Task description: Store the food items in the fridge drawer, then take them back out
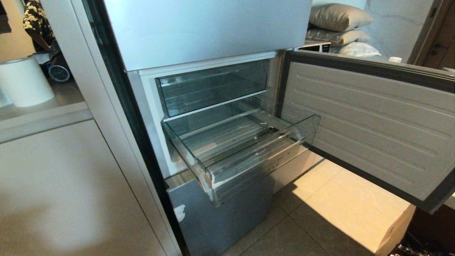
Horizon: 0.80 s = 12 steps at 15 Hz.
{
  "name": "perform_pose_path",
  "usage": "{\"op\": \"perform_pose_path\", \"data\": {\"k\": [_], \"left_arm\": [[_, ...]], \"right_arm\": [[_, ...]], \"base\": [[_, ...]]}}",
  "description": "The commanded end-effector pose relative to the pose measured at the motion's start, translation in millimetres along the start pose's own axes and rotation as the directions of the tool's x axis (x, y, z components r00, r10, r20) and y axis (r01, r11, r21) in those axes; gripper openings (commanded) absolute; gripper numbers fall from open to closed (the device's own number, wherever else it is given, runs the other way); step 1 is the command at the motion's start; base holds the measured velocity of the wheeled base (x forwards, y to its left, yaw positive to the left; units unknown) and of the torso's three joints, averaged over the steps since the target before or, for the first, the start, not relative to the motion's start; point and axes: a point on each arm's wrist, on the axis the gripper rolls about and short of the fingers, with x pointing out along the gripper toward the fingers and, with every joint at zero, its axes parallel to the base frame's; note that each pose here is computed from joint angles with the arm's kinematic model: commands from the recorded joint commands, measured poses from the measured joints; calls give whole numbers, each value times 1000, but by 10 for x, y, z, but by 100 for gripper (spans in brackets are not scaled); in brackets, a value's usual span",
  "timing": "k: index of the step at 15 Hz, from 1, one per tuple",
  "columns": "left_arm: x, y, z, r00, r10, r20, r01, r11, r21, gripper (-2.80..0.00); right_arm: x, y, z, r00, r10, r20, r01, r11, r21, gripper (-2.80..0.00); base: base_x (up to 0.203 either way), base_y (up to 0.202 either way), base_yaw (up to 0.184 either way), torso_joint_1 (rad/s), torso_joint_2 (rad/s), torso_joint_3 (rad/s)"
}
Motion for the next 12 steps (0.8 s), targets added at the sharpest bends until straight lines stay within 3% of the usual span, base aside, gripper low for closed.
{"op": "perform_pose_path", "data": {"k": [1,12], "left_arm": [[-2,0,0,1000,0,2,0,1000,0,-280],[-3,0,-1,1000,0,3,0,1000,0,-280]], "right_arm": [[39,-14,3,1000,0,9,0,1000,-2,0],[-99,-168,146,998,-47,45,48,999,-5,0]], "base": [[0,0,0,0,0,0],[0,0,0,0,0,0]]}}
